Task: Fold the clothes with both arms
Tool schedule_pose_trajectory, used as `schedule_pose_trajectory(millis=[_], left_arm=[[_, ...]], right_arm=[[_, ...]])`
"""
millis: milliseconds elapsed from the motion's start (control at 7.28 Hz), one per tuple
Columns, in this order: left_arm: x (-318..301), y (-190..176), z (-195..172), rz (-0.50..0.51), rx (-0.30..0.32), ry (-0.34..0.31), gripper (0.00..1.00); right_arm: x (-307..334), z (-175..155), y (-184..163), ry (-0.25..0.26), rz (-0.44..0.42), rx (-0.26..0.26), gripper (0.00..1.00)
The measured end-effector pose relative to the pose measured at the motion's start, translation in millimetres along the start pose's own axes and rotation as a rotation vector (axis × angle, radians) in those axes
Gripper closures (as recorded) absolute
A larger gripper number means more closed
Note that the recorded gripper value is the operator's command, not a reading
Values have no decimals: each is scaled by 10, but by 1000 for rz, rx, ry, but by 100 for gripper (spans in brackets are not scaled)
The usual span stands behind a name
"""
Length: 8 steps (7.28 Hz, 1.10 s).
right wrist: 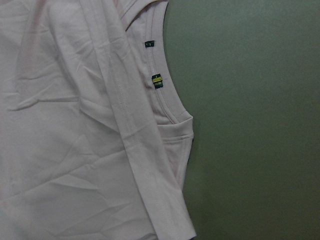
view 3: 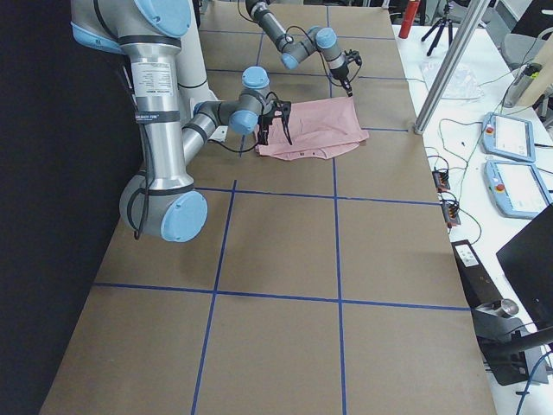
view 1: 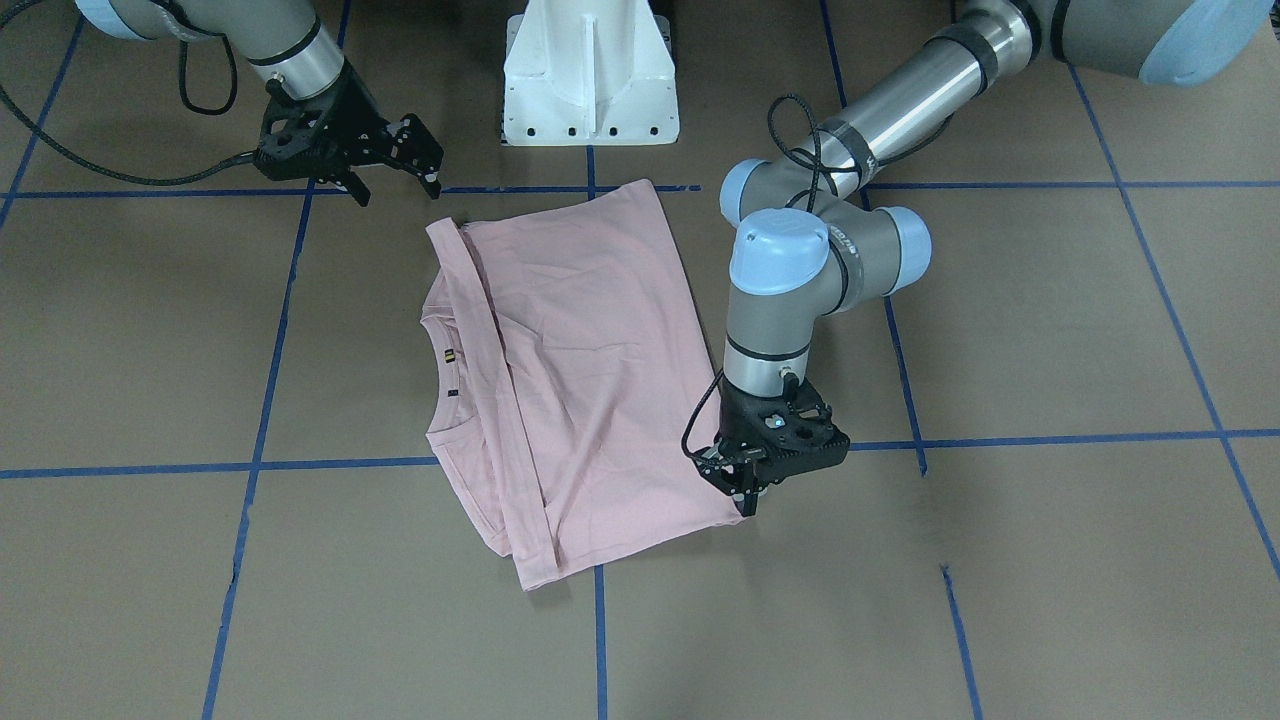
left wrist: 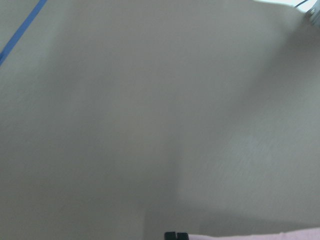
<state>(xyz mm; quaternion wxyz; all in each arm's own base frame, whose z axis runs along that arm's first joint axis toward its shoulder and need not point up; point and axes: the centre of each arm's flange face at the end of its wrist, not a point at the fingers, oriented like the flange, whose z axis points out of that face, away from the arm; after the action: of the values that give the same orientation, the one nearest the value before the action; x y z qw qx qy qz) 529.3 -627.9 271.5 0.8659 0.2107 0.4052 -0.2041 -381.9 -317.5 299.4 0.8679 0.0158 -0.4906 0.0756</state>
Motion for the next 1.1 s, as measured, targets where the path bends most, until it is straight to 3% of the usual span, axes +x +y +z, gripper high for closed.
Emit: schedule_pose_trajectory(millis=[275,412,550,825,962,1100], left_arm=[[132,-206,261,40,73,57,100],[151,-255,347,46,101,84,86],[128,-279,407,47,124,101,1],[88,-307,433,42,134,110,0],[96,-309,332,28,118,138,0],[6,-240,141,-21,65,187,0]], right_arm=[[4,-27,-36,-3,3,8,0],[10,-30,-54,-2,5,11,0],[18,-33,-72,-1,7,15,0],[19,-49,-114,-1,10,29,0],[-11,-54,-137,-4,8,44,0],[-48,-53,-157,-7,6,57,0]])
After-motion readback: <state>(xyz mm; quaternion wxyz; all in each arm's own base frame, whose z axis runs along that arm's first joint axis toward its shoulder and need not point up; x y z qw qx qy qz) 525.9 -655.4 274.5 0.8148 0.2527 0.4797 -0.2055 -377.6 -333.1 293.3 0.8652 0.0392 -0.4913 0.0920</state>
